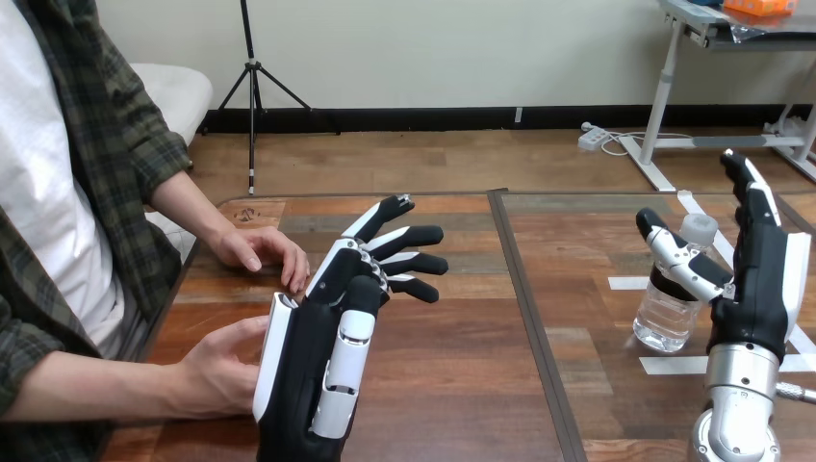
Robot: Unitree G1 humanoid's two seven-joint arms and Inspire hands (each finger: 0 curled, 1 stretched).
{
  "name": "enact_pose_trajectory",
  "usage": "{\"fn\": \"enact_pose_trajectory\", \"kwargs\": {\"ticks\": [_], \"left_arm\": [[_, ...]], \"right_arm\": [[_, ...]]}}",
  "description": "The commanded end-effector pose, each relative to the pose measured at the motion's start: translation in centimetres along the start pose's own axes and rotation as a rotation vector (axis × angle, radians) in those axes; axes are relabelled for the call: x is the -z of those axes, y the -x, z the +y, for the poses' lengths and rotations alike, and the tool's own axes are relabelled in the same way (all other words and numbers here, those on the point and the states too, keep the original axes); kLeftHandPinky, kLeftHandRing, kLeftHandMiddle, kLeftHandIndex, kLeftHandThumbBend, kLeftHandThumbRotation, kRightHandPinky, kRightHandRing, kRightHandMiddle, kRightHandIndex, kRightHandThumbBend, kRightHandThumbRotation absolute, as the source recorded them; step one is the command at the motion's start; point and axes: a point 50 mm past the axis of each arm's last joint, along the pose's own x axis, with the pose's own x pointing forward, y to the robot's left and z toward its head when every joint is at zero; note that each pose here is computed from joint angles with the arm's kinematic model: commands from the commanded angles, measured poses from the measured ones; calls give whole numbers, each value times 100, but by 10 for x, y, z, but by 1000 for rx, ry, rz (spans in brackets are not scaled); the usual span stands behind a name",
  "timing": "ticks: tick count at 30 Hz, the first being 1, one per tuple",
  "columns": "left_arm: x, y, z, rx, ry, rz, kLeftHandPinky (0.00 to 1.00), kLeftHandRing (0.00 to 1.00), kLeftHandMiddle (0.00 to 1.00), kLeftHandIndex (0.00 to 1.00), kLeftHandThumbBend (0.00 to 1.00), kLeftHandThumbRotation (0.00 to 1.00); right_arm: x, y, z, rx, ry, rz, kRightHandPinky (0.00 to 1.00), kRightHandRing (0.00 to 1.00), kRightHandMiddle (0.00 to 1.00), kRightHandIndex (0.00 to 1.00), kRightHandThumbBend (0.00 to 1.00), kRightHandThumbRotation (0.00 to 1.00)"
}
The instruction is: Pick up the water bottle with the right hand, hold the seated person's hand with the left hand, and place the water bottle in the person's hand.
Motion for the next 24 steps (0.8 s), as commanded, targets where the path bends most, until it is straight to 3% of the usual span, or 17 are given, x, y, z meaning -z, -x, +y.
{"fn": "enact_pose_trajectory", "kwargs": {"ticks": [1,18,24], "left_arm": [[-4,-13,-1,-3,-1,-61,54,66,73,84,32,100],[-4,-13,-1,-5,3,-58,54,66,73,84,32,100],[-4,-13,-1,-5,5,-58,54,66,74,84,31,100]], "right_arm": [[-22,-26,5,0,-1,-69,94,93,91,86,70,0],[-14,-38,4,-33,89,2,82,87,87,84,71,0],[-11,-40,5,-56,126,39,83,88,88,85,70,0]]}}
